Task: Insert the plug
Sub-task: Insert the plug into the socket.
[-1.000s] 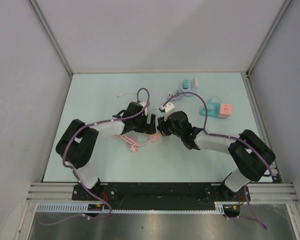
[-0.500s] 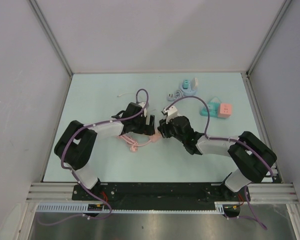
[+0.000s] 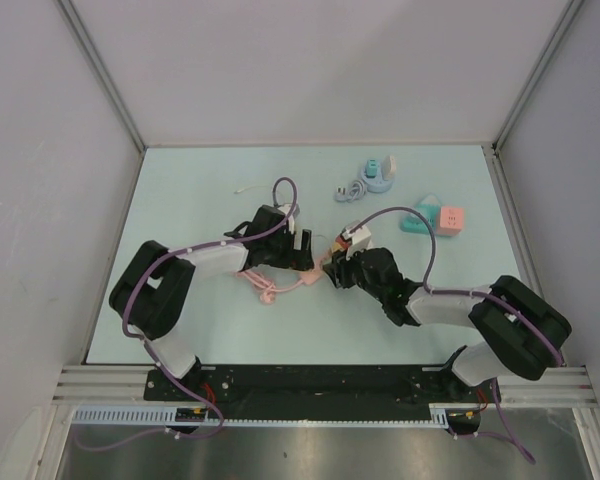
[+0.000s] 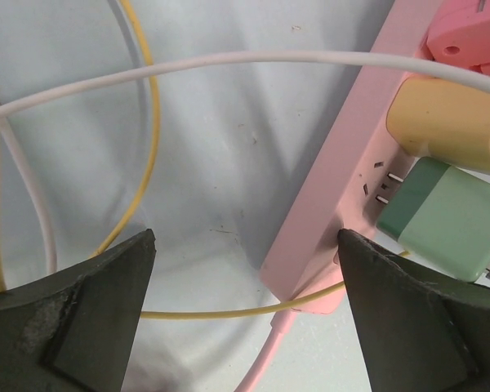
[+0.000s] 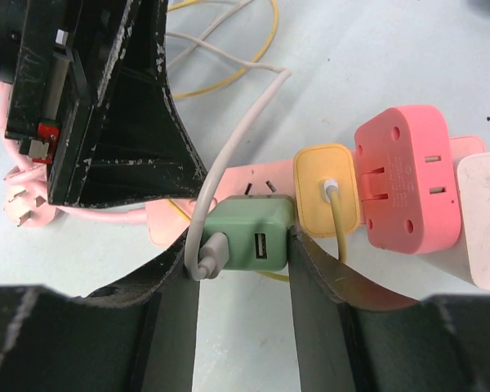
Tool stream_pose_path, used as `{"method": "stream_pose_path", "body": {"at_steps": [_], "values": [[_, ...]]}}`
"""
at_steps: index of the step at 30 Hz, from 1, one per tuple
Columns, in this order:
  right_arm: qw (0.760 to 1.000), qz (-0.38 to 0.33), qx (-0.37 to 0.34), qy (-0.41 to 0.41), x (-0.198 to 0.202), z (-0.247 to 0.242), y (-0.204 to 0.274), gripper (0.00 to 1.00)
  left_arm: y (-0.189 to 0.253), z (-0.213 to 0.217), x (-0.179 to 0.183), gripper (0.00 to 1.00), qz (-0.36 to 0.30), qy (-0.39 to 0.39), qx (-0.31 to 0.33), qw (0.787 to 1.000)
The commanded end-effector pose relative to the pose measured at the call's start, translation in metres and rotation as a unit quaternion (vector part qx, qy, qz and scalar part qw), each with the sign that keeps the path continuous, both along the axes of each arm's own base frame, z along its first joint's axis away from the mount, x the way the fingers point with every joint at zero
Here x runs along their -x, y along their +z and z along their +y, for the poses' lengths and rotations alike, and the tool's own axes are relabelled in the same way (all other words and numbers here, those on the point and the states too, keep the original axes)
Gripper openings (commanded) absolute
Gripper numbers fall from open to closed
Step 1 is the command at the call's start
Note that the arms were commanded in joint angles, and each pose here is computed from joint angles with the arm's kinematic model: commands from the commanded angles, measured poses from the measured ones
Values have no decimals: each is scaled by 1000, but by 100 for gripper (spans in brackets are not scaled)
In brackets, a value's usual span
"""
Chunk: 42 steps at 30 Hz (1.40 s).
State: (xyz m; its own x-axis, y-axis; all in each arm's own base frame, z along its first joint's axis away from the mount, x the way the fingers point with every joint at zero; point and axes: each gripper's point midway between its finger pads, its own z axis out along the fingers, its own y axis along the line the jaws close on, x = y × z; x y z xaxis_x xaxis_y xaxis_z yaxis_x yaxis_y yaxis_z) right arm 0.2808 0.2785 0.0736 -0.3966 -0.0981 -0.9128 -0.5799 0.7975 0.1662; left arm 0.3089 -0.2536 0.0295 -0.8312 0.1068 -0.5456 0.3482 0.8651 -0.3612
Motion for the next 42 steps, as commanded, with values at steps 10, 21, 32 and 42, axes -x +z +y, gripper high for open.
{"method": "stream_pose_path", "body": {"at_steps": [10, 21, 32, 42], "values": [[957, 220, 186, 48, 65, -40, -124, 0, -65, 25, 53, 100, 124, -21, -85, 988], [942, 277, 186, 26, 78, -37, -119, 0, -45, 45, 53, 100, 92, 5, -79, 993], [917, 355, 181, -3, 97, -55, -126, 0, -21, 29, 53, 100, 73, -7, -27, 997], [905, 392, 168, -14, 99, -63, -129, 0, -15, 14, 45, 100, 58, -12, -13, 998]]}}
